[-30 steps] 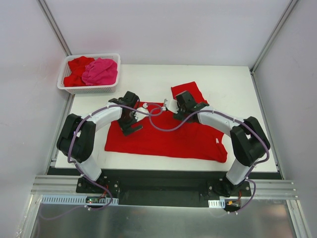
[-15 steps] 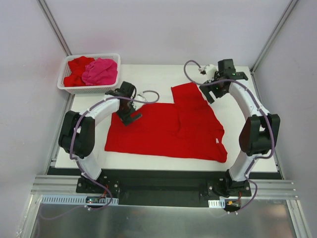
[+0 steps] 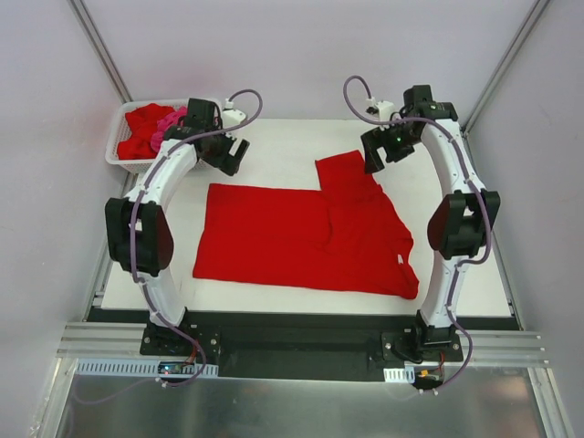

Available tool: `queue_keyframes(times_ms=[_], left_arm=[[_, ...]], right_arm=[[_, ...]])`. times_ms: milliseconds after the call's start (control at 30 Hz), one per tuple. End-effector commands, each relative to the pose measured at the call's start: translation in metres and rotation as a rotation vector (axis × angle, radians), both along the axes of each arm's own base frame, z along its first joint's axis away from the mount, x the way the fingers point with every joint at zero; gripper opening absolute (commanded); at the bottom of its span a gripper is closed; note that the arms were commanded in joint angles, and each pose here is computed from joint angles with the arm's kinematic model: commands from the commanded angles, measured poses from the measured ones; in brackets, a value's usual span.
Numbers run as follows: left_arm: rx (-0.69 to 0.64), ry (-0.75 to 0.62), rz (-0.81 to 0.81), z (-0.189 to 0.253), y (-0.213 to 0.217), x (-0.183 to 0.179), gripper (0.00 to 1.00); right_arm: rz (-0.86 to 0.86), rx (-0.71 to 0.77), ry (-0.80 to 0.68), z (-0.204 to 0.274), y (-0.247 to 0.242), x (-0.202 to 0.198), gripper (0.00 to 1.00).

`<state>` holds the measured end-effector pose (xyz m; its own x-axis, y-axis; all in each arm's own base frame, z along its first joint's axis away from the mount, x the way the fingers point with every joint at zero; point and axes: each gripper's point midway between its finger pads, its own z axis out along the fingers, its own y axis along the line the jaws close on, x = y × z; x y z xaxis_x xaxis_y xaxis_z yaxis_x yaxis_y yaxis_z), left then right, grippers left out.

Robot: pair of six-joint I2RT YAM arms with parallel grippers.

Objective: Fold and stack the t-shirts
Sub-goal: Fold the flattened tshirt in 1/3 of the way, then grap the side of the flattened tshirt furthest away from the robot with both arms

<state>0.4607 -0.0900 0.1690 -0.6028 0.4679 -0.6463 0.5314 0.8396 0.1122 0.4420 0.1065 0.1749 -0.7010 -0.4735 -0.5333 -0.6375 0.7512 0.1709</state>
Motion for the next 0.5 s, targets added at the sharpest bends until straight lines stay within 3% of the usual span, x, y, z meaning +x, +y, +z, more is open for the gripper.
queue_keyframes(times_ms=[0,200,467], left_arm=[[-0.073,0.163,-0.090,-0.045,-0.022,-0.024,0.85],[-0.039,0.241,-0.105,-0.079,-0.012,-0.032,0.85],[0.012,0.224,-0.050,-0.080,0.001,-0.010,0.85]], right_arm=[[0.040,-0.047,-0.002,0.001,-0.001,0.002,0.96],[0.016,-0.221,-0.154,-0.017,-0.018,0.043,0.92],[-0.013,-0.293,-0.323,-0.030,-0.015,0.102,0.93]])
